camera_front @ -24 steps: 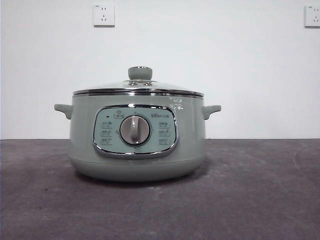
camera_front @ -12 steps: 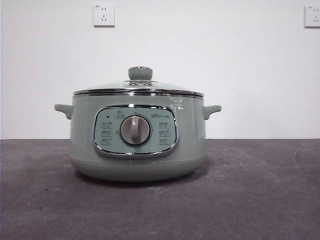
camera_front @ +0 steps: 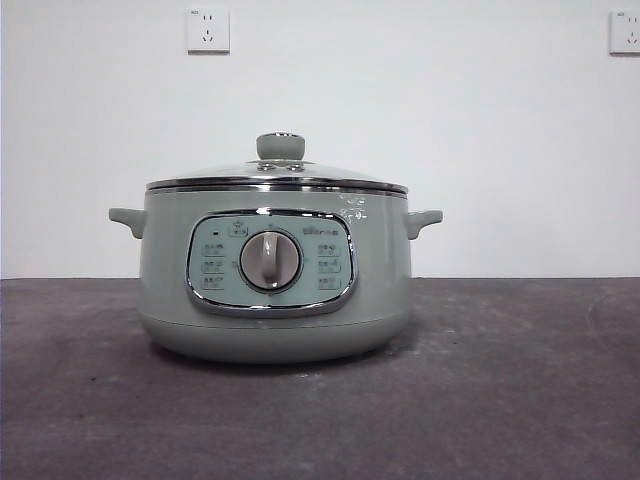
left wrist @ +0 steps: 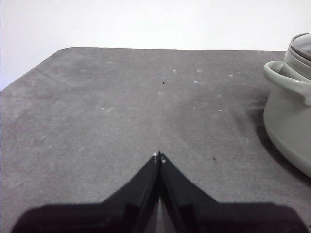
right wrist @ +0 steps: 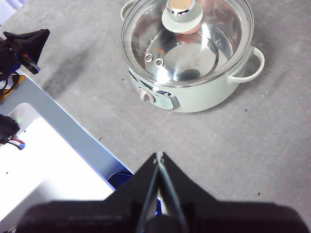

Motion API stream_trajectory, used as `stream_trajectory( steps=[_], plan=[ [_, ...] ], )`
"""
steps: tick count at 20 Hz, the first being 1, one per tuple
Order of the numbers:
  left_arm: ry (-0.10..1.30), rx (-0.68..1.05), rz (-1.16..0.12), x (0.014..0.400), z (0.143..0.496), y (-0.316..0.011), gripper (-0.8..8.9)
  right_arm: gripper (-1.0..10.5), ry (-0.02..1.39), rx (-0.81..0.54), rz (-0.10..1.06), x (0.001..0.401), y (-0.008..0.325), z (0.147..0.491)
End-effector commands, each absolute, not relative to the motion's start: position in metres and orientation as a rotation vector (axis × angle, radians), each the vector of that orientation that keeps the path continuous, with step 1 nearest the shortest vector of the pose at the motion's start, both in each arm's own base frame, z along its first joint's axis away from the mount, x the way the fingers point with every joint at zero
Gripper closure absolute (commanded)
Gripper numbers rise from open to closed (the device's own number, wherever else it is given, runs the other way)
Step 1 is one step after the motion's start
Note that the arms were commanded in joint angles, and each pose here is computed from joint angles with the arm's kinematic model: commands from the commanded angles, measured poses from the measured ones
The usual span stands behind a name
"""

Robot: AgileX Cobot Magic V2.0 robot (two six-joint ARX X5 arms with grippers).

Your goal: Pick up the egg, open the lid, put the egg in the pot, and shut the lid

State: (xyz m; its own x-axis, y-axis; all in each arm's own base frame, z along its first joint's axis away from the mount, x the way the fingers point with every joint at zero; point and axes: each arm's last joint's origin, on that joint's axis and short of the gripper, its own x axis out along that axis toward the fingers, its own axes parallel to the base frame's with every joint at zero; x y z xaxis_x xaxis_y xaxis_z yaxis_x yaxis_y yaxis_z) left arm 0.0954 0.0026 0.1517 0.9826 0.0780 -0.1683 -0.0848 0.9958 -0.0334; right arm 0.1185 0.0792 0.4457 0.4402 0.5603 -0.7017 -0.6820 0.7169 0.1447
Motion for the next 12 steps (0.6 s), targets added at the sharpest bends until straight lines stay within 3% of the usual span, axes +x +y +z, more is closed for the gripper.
stream_trajectory(
  steps=[1,8,10,12],
  plan=[
    [0.176,-0.049,0.087,0.096,0.147,0.003,8.17,9.5,0.82,-0.165,0.772,0.117,0.078,0.445],
    [0.176,-0.049,0.087,0.096,0.147,0.003,8.16,9.5,0.817,-0.166,0.766,0.117,0.078,0.445],
    [0.176,-0.049,0.087,0.096,0.147,0.003,8.16,9.5,0.738,-0.23,0.732,0.111,0.066,0.449],
    [0.176,-0.049,0.087,0.096,0.147,0.003,8.16,9.5,0.584,-0.182,0.676,0.105,0.052,0.46]
  ],
)
